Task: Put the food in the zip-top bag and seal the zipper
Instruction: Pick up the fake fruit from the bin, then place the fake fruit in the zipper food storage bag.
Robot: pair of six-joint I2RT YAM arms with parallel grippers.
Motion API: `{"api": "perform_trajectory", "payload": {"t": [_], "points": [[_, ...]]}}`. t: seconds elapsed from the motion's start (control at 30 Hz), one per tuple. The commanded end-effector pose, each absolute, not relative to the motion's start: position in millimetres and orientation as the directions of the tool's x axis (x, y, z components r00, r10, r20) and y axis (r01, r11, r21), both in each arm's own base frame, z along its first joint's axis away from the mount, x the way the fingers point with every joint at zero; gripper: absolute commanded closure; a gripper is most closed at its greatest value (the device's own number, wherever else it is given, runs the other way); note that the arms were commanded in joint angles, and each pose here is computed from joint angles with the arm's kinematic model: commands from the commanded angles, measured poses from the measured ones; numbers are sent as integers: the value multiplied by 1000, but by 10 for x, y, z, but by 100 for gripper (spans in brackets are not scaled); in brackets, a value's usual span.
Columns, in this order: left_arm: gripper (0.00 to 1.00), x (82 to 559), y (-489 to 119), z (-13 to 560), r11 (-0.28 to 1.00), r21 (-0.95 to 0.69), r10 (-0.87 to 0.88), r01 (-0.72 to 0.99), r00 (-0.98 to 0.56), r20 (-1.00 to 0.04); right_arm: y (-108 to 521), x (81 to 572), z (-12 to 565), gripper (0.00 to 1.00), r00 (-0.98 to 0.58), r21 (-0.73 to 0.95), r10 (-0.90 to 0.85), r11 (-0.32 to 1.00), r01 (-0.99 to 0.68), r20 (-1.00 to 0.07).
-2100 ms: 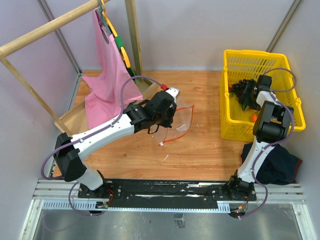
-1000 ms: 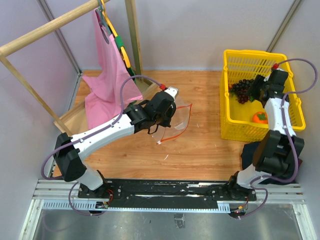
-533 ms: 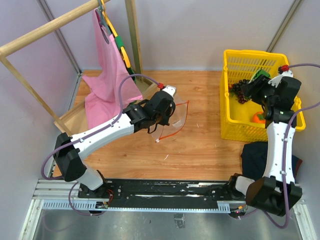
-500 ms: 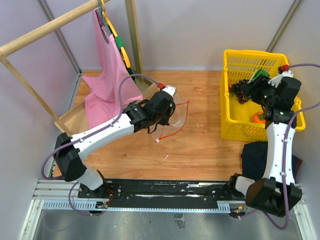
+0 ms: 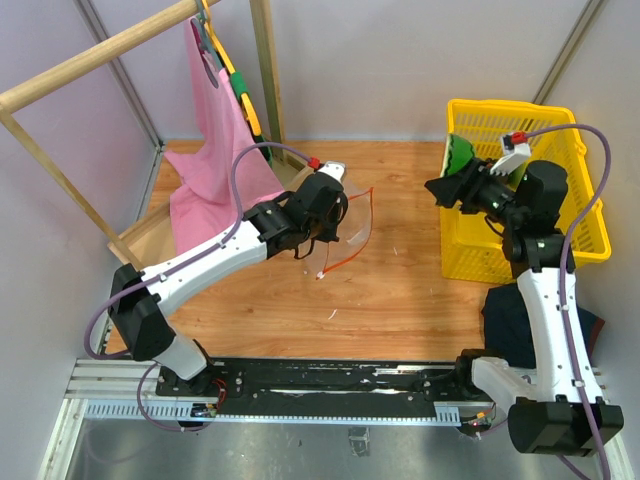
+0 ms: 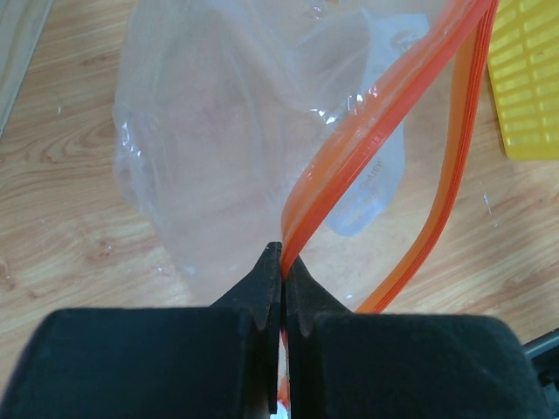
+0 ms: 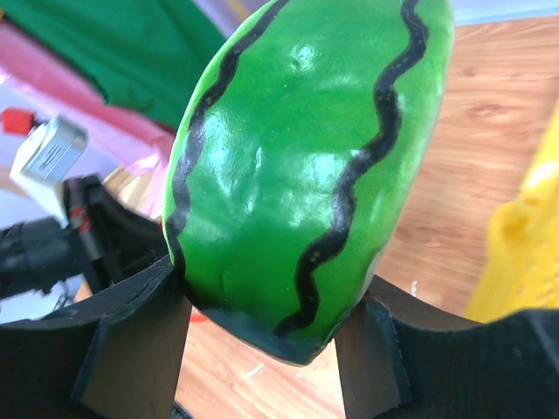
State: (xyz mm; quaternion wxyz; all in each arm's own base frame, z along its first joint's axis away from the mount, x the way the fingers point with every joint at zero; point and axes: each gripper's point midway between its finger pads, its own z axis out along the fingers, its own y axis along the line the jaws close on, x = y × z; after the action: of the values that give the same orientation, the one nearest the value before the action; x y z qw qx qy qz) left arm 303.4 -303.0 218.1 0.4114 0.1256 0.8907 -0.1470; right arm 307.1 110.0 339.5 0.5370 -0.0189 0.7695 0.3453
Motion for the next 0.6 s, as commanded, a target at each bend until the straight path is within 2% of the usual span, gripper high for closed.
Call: {"api": "perform_trajectory", "payload": {"t": [0.0,0.3,0.57], "points": [[100,3149,-3077,2310,923,-217,35,318,-629,-776,1484,2803,3433,99,-459,528,297,658,-537,-837],[100,3221,-3111,2253,923,-239,15,301,-651,-759,2061,2370,3073,99,-627,627,179,467,-624,-758],[100,3250,-3128,2225,924,-249,5,291,-661,-750,2358,2191,2783,99,-718,701,133,396,-593,-683]]}}
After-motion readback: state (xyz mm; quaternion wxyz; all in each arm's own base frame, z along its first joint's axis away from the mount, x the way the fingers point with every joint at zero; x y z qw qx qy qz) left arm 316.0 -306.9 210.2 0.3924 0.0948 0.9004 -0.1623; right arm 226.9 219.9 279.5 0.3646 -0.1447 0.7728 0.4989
